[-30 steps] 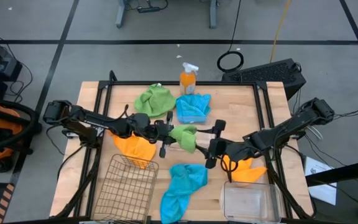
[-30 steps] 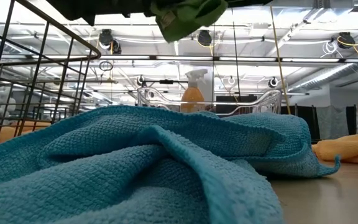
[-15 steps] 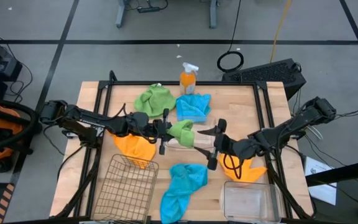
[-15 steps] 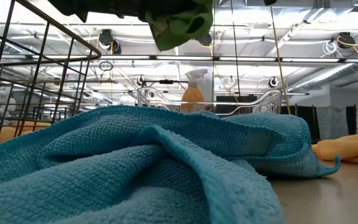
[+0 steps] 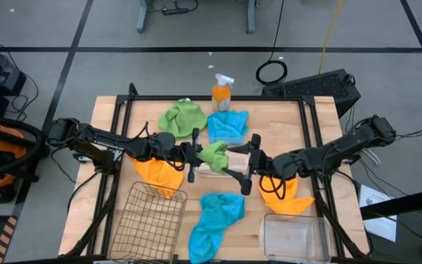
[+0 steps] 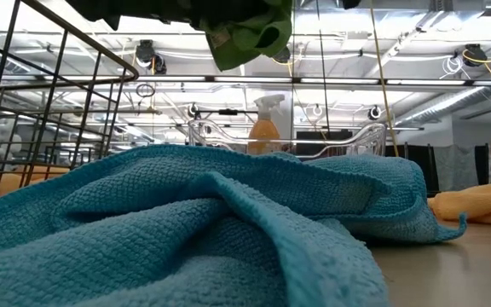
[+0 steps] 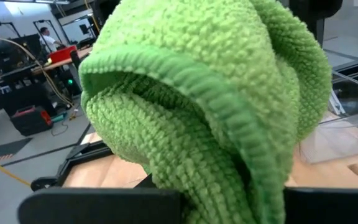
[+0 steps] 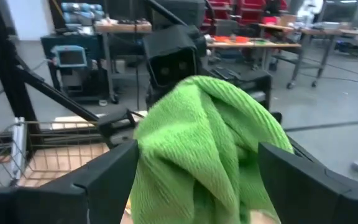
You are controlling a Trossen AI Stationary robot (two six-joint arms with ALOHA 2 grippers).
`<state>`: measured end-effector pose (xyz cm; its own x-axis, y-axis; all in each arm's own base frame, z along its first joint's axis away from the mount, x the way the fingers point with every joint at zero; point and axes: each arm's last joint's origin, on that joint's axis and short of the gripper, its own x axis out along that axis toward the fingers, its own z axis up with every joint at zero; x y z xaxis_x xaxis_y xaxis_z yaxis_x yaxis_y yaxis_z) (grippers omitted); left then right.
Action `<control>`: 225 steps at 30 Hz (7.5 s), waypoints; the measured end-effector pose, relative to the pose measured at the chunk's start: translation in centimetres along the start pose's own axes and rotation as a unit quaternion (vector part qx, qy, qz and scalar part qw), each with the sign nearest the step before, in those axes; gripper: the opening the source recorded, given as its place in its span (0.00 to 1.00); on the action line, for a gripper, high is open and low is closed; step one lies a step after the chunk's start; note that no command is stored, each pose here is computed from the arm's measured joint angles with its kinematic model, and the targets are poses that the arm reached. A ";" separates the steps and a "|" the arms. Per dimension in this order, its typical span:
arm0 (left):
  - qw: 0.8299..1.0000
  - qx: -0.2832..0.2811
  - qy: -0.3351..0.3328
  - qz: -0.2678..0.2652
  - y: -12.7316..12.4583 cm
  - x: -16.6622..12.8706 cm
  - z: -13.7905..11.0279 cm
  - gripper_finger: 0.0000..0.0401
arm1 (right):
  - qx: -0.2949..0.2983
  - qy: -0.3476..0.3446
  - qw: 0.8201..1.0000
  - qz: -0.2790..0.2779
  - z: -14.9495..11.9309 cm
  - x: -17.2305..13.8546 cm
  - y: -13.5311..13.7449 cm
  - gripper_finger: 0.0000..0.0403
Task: Sort microfiber towel by color & place in baskets
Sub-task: Put the right green towel into the top transparent bin
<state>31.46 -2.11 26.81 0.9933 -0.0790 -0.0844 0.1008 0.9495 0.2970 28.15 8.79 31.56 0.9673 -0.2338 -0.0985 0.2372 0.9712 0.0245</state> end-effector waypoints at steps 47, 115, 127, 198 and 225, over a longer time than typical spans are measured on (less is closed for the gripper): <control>0.984 -0.063 0.164 -0.013 -1.9 -4.7 0.8 0.88 | -0.113 0.093 0.989 0.034 -2.3 1.5 -1.3 0.01; 0.994 -0.054 -0.093 0.017 -3.4 0.3 2.0 0.49 | -0.206 0.042 0.977 0.030 -2.0 2.2 -0.4 0.01; 0.997 -0.043 -0.053 0.019 -3.5 0.7 1.0 0.31 | -0.217 0.047 0.975 0.028 -2.2 2.2 -0.5 0.01; 0.978 -0.130 0.132 0.094 -0.9 0.0 -2.8 0.10 | -0.107 0.230 0.967 -0.025 -3.4 -3.2 -2.2 0.63; 0.950 -0.124 0.278 0.074 -0.4 0.8 -7.7 0.52 | -0.108 0.231 0.967 -0.023 -4.1 -3.0 -2.1 0.63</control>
<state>31.80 -0.18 19.34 0.8055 0.1679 -0.5683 -0.1220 0.9855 0.1181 24.39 7.62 27.69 0.8004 -0.2796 -0.5303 0.2062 0.9590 -0.1944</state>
